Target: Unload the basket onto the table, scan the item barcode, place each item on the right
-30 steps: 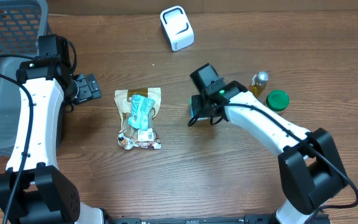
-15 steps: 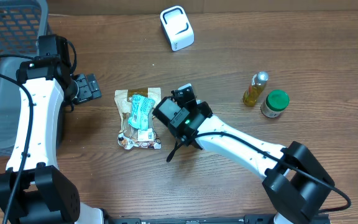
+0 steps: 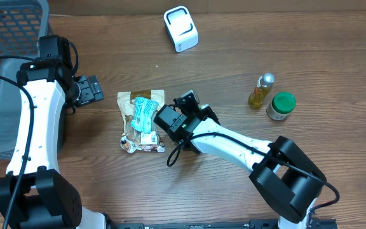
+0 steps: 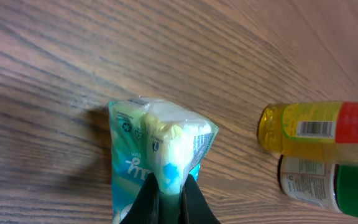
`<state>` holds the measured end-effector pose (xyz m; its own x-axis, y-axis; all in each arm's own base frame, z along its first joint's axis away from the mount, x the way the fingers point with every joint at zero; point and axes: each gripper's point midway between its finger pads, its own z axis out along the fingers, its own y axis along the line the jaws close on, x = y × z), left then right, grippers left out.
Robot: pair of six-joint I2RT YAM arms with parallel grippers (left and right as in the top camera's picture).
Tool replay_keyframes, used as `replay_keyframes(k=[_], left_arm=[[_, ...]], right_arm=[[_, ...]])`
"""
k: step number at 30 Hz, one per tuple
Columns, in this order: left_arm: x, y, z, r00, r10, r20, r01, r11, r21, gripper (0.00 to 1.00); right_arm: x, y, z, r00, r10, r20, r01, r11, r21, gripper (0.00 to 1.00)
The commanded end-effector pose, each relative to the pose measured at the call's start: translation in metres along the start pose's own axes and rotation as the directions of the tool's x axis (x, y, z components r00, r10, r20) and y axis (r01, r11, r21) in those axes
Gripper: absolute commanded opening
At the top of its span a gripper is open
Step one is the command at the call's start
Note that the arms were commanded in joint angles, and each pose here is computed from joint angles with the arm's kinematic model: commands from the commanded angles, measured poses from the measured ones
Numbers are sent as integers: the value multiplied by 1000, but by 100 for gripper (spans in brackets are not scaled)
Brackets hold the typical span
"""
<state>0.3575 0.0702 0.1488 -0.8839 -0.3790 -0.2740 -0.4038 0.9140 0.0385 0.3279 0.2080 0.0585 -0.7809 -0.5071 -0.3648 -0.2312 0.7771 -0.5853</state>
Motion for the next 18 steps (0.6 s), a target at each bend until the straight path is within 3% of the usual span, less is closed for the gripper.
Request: replay_keyframes(k=[1,18], left_arm=[[-7,2,-10,999,6,37,-5,1000,-4,99],[-7,2,-10,999,6,37,-6,1000,-4,99]], right_arm=[[-1,4,0,1000,-28,0,28,999,-16,4],[11,16,14,989,-139,-42,138,990,-16,4]])
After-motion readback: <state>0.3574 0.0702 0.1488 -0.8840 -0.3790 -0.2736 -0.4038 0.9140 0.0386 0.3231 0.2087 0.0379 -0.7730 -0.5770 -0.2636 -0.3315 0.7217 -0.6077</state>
